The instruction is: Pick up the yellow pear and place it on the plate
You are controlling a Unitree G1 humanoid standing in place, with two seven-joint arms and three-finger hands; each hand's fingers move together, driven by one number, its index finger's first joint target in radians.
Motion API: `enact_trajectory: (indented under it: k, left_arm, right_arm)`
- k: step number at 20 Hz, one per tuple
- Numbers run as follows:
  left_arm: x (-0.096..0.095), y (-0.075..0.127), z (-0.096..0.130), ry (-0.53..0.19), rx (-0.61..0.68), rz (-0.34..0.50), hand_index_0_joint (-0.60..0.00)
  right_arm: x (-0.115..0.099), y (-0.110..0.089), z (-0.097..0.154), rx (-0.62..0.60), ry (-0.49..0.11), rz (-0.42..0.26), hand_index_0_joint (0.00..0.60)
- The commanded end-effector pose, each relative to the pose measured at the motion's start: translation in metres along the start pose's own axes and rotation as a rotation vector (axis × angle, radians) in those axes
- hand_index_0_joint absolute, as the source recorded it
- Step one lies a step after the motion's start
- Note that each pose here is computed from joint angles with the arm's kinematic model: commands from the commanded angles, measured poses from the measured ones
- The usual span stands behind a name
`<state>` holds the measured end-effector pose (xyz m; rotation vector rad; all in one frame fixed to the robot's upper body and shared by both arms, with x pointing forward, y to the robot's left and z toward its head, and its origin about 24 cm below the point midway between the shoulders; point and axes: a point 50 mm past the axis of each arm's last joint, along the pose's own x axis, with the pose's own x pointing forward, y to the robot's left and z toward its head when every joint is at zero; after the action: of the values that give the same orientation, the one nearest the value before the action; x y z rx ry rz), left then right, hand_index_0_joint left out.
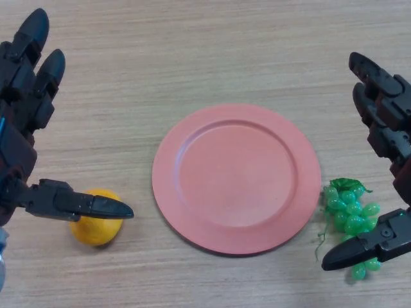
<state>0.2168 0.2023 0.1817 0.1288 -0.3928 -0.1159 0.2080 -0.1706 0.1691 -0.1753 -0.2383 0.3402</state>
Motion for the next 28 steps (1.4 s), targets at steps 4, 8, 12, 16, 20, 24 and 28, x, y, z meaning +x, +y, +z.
enact_trajectory:
  k: [4, 8, 12, 16, 20, 24, 28]
  left_arm:
    - [-0.003, 0.011, 0.028, -0.180, 0.097, 0.049, 0.000]
    - [-0.004, 0.012, 0.028, -0.187, 0.108, 0.057, 0.000]
    - [-0.012, 0.009, 0.023, -0.163, 0.089, 0.050, 0.000]
    - [-0.031, 0.017, 0.010, -0.128, 0.138, 0.032, 0.000]
    - [-0.039, 0.034, -0.013, -0.088, 0.200, 0.118, 0.000]
    - [-0.037, 0.049, -0.041, -0.052, 0.232, 0.183, 0.000]
    - [-0.034, 0.052, -0.073, 0.003, 0.200, 0.199, 0.000]
  right_arm:
    - [-0.001, -0.006, 0.028, -0.097, -0.198, -0.014, 0.000]
    - [0.001, -0.006, 0.027, -0.101, -0.190, -0.010, 0.000]
    - [0.004, -0.006, 0.026, -0.087, -0.195, -0.011, 0.000]
    - [0.013, -0.004, 0.022, -0.092, -0.163, 0.004, 0.000]
    - [0.018, -0.003, 0.021, -0.127, -0.175, -0.003, 0.000]
    - [0.018, -0.001, 0.022, -0.098, -0.183, -0.013, 0.000]
    - [0.013, -0.003, 0.023, -0.116, -0.191, -0.040, 0.000]
